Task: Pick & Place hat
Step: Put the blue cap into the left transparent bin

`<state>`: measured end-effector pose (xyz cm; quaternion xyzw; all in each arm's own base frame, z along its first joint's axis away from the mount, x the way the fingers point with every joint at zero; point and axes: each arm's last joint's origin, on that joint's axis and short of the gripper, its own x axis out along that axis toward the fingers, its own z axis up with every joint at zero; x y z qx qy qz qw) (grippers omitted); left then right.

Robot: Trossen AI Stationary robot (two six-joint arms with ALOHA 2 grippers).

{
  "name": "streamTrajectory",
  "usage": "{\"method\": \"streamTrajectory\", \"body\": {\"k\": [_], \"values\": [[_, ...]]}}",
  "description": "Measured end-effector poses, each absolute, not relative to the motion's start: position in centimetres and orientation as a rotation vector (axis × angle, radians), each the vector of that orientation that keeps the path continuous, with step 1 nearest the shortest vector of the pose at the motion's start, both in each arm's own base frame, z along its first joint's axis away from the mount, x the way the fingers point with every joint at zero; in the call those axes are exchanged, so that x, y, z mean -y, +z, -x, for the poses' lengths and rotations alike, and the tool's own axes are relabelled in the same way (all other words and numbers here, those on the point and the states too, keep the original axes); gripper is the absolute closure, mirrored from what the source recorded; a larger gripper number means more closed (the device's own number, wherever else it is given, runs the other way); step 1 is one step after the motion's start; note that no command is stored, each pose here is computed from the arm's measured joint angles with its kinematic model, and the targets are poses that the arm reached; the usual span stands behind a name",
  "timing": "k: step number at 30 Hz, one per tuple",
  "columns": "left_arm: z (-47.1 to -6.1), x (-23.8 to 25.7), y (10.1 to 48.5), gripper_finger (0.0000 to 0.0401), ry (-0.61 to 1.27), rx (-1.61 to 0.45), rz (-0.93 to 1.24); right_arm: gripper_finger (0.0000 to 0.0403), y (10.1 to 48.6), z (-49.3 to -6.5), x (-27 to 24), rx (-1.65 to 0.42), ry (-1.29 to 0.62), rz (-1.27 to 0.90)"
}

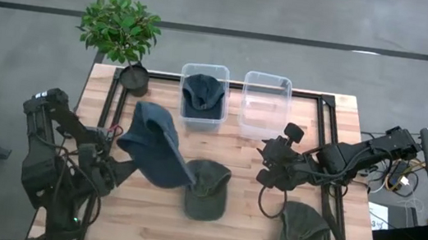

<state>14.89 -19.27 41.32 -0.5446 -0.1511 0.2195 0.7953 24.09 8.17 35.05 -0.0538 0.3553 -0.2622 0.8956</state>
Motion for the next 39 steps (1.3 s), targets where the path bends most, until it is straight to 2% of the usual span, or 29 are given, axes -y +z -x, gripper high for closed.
{"method": "streamTrajectory", "body": {"k": [7, 15, 20, 31, 39], "values": [[-16.0, 18.5, 41.3, 0.0395, 0.522, 0.327, 1.165, 0.0280, 35.0, -24.1, -8.2, -0.737, -0.543, 0.112], [-21.9, 13.0, 39.7, 0.0395, 0.809, -0.111, 1.069, 0.0280, 35.0, -24.1, -8.2, -0.738, -0.543, 0.111], [-23.5, 8.4, 39.5, 0.0395, 0.944, -0.258, 0.947, 0.0280, 35.0, -24.1, -8.2, -0.738, -0.543, 0.109], [-23.7, -1.4, 40.2, 0.0395, 1.148, -0.372, 0.834, 0.0280, 35.0, -24.1, -8.2, -0.740, -0.540, 0.117], [-24.3, -6.8, 40.4, 0.0395, 1.119, -0.414, 0.864, 0.0280, 35.0, -24.1, -8.2, -0.743, -0.537, 0.125]]}}
